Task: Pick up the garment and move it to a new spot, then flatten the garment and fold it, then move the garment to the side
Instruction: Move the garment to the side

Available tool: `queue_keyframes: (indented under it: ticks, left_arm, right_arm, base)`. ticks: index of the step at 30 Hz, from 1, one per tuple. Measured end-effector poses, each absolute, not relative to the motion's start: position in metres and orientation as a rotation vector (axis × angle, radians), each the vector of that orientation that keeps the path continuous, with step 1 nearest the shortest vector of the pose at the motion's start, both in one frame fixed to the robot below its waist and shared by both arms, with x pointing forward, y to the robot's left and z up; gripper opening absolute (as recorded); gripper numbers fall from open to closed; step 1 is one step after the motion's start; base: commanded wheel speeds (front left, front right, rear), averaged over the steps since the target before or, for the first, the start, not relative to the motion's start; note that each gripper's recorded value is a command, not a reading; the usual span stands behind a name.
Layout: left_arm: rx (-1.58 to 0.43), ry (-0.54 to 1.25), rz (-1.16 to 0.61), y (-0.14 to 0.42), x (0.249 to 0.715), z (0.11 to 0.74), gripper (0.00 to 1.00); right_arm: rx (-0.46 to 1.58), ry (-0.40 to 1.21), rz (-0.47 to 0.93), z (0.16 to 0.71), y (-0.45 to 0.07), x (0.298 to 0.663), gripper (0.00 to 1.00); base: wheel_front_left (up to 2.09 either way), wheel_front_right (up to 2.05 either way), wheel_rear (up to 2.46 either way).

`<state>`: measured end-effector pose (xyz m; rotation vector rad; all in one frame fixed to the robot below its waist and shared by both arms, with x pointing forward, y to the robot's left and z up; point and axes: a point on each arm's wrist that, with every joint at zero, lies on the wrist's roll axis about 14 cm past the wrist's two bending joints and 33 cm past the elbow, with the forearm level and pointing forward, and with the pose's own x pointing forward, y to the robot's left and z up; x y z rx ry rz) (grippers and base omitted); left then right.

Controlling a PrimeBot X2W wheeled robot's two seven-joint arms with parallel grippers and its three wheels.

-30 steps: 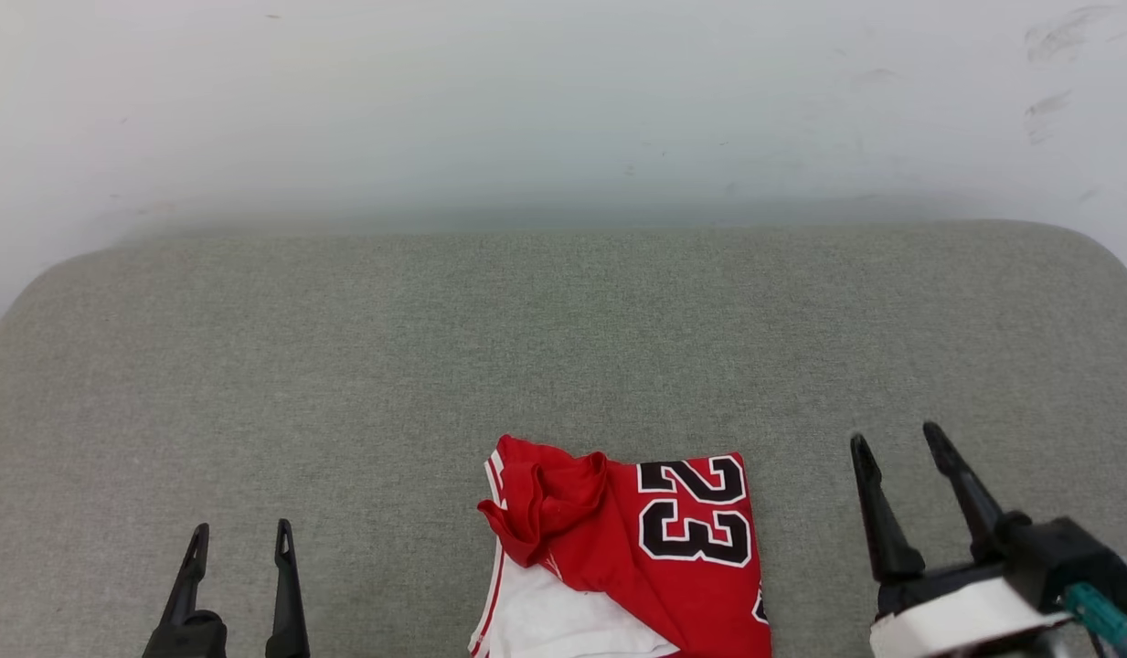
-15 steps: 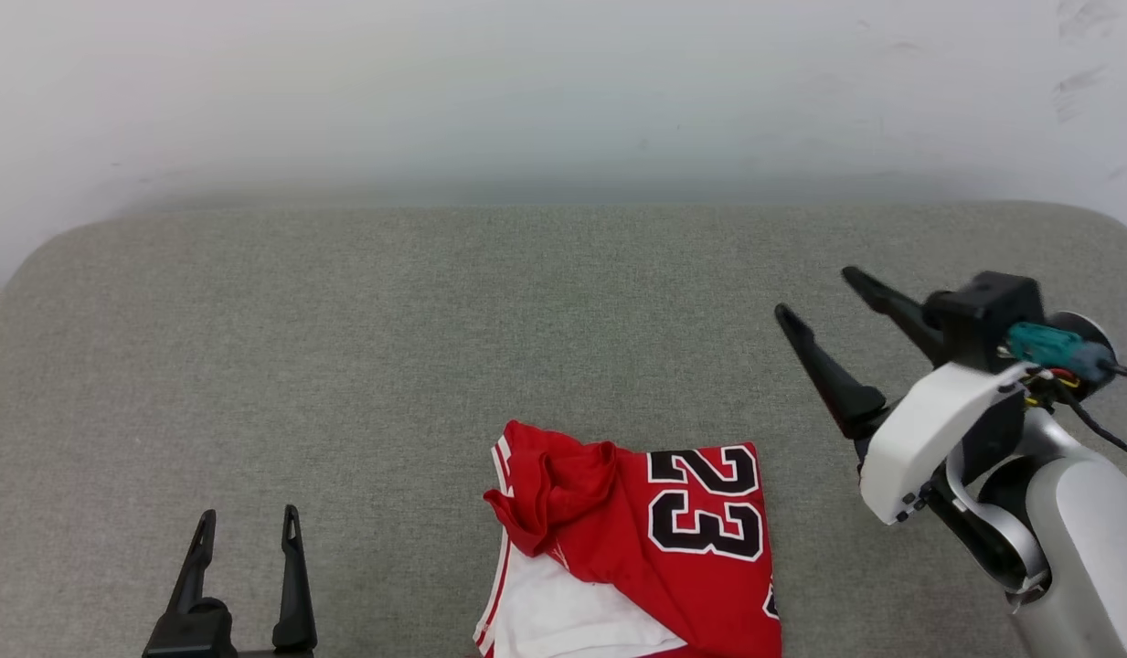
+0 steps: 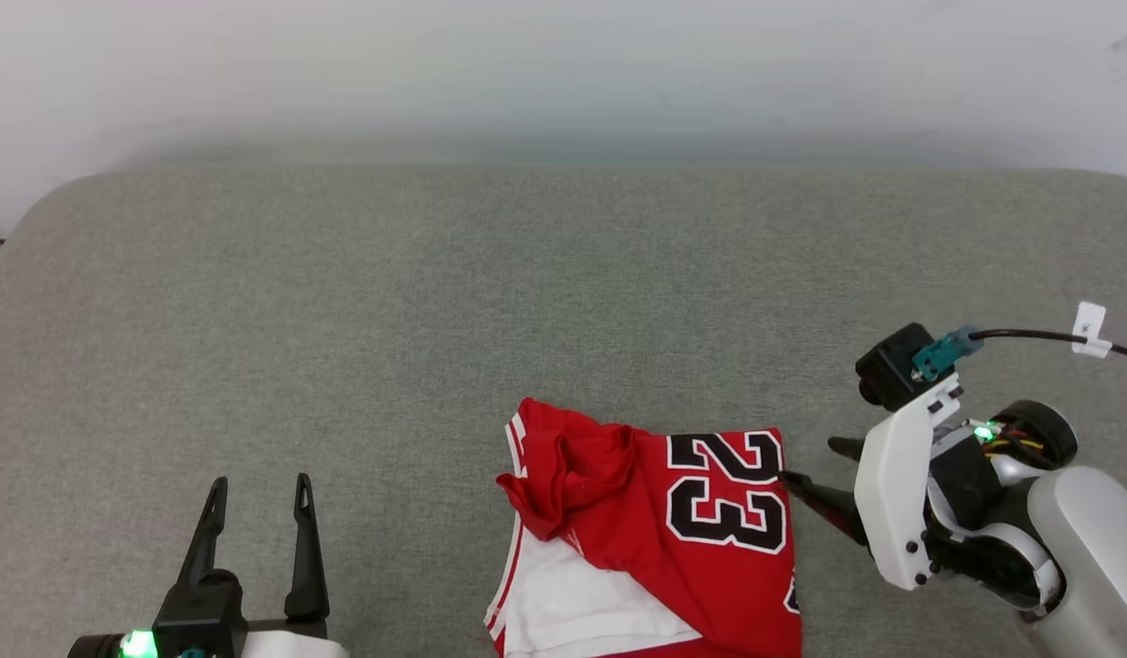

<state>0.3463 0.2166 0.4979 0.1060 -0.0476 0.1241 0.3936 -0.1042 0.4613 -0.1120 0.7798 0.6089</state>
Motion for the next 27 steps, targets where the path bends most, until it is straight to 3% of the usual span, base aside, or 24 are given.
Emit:
queue_keyframes:
  ticks: [15,21,22,23,27]
  left_arm:
    - [0.099,0.004,0.151,0.224,0.359,0.481,1.0]
    - [0.1,0.013,0.157,0.225,0.361,0.478,1.0]
    - [0.1,0.014,0.157,0.225,0.361,0.478,1.0]
    - [0.1,0.014,0.156,0.225,0.362,0.478,1.0]
    - [0.1,0.012,0.147,0.223,0.363,0.478,1.0]
  right_arm:
    - [-0.072,1.064,0.731,0.374,-0.066,0.356,1.0]
    - [-0.076,1.055,0.757,0.364,-0.059,0.352,1.0]
    - [-0.073,1.048,0.755,0.364,-0.059,0.352,0.04]
    - [-0.073,1.039,0.756,0.365,-0.058,0.354,0.0]
    - [-0.056,0.991,0.75,0.371,-0.057,0.36,0.0]
  base:
    - [0.0,0.0,0.0]
    - [0.0,0.0,0.0]
    - [0.0,0.0,0.0]
    - [0.0,0.0,0.0]
    - [0.0,0.0,0.0]
